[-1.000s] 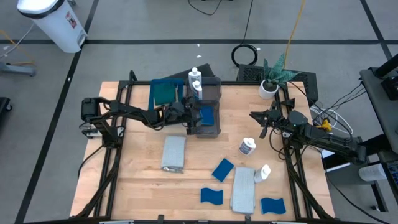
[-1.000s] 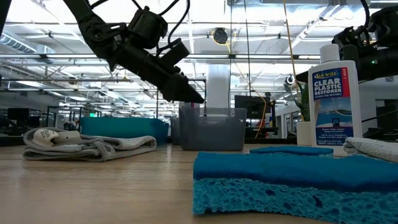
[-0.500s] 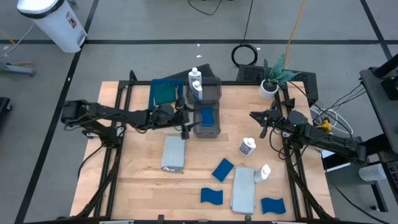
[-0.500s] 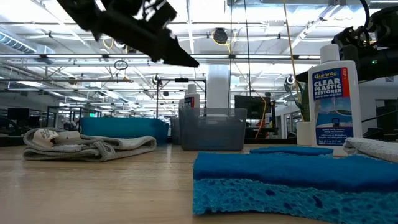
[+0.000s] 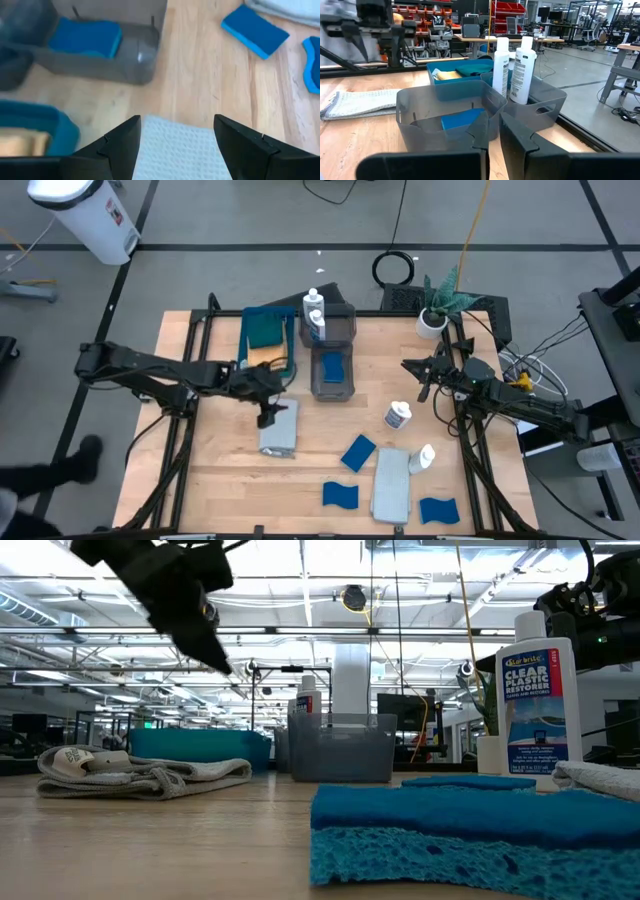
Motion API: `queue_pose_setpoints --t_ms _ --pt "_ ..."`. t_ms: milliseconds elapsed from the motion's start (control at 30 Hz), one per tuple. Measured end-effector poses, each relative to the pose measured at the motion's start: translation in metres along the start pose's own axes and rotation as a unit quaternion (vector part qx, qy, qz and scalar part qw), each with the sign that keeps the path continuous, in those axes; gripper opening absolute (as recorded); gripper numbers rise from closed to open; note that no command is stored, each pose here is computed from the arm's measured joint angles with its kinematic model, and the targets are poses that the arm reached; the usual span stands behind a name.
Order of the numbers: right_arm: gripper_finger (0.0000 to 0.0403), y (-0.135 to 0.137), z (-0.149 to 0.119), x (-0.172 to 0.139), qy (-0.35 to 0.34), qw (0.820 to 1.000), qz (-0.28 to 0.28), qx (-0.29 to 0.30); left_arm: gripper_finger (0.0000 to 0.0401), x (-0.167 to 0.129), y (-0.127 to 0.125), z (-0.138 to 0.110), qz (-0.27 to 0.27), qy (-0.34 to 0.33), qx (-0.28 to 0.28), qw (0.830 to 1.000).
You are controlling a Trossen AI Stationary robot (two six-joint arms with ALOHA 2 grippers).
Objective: Pick & Place Kitchen Items
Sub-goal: Put the left gray microfiber towel into the blue bin
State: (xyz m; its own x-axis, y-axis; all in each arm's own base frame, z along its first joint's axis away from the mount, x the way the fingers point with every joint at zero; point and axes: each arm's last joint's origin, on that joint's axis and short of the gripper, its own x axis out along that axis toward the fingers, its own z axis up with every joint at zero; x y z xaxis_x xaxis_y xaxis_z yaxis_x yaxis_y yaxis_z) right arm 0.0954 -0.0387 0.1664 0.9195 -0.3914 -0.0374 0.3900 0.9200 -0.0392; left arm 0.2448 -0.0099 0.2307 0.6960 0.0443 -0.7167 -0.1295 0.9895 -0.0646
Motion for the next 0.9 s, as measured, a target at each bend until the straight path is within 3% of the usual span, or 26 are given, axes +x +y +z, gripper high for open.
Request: queue_pose_setpoints --t_ms 367,767,900 --pt "0.002 0.0 0.0 0.0 -0.001 1.0 0.0 0.0 0.0257 0.03 -0.012 -0.014 0.004 0.07 -0.013 0.997" --pt "0.002 0.0 0.0 0.0 0.001 1.0 0.0 0.0 0.0257 0.081 0.002 -0.04 0.072 0.173 -0.01 0.982" --pt "0.002 0.0 0.0 0.0 0.001 1.0 0.0 0.0 0.0257 0.09 0.004 -0.044 0.045 0.195 -0.023 0.979"
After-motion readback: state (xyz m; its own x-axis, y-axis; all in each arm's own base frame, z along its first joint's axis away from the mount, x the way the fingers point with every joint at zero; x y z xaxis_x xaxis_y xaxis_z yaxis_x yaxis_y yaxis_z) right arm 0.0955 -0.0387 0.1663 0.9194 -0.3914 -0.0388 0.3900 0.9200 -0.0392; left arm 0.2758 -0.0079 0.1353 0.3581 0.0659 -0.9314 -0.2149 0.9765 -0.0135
